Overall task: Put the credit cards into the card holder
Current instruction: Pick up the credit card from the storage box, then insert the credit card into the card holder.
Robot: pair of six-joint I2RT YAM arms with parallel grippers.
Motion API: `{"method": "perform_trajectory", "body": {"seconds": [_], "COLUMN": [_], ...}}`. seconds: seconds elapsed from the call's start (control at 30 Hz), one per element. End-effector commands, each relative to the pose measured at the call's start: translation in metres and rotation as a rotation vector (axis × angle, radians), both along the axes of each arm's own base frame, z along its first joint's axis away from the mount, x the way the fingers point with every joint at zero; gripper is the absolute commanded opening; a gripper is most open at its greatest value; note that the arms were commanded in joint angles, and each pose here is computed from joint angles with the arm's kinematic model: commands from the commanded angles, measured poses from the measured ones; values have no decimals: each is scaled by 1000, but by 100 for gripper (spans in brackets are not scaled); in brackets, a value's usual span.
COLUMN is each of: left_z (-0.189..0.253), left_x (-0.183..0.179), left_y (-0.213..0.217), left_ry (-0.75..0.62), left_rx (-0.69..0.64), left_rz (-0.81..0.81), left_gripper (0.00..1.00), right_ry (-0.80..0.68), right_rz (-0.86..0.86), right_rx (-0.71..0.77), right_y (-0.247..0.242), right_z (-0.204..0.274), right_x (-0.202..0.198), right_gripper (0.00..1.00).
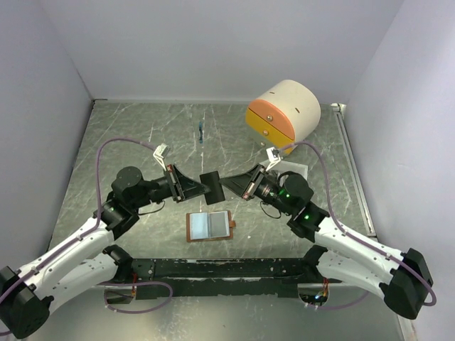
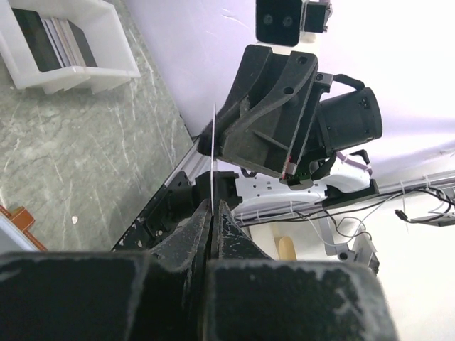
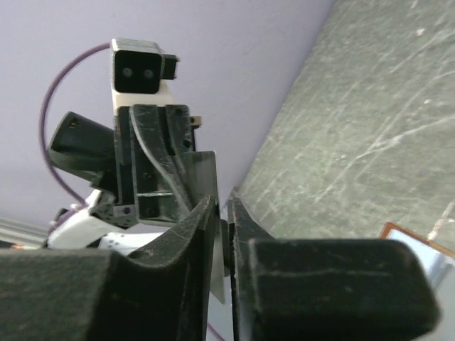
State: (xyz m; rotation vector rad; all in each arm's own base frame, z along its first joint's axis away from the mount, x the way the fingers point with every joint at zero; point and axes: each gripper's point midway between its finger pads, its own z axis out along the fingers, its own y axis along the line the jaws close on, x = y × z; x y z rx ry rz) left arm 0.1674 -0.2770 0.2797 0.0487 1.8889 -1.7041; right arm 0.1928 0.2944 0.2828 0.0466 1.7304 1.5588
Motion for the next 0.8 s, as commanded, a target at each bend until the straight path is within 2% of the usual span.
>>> {"method": "perform_trajectory", "body": {"seconds": [0.0, 0.1, 0.23, 0.53, 0.77], "left_z": [-3, -15, -38, -98, -140], "left_x": [-1, 0, -3, -17, -23], "left_y": [5, 7, 10, 15, 23], "left_ry": [-35, -16, 11, 137, 192], "left_rx": [38, 90, 173, 358, 440], "left_rz": [18, 27, 19, -64, -84], "left_gripper": [7, 7, 7, 7, 7], "right_ry": [9, 17, 58, 197, 257], "right_rz": [-71, -117, -160, -168, -86], "right_rx": [-75, -131, -225, -512, -650], "right_y": [-11, -20, -30, -38, -20], "right_z": [-16, -24, -45, -112, -155], "right_x": [6, 10, 13, 17, 6], "right_gripper": [21, 36, 45, 45, 41]}}
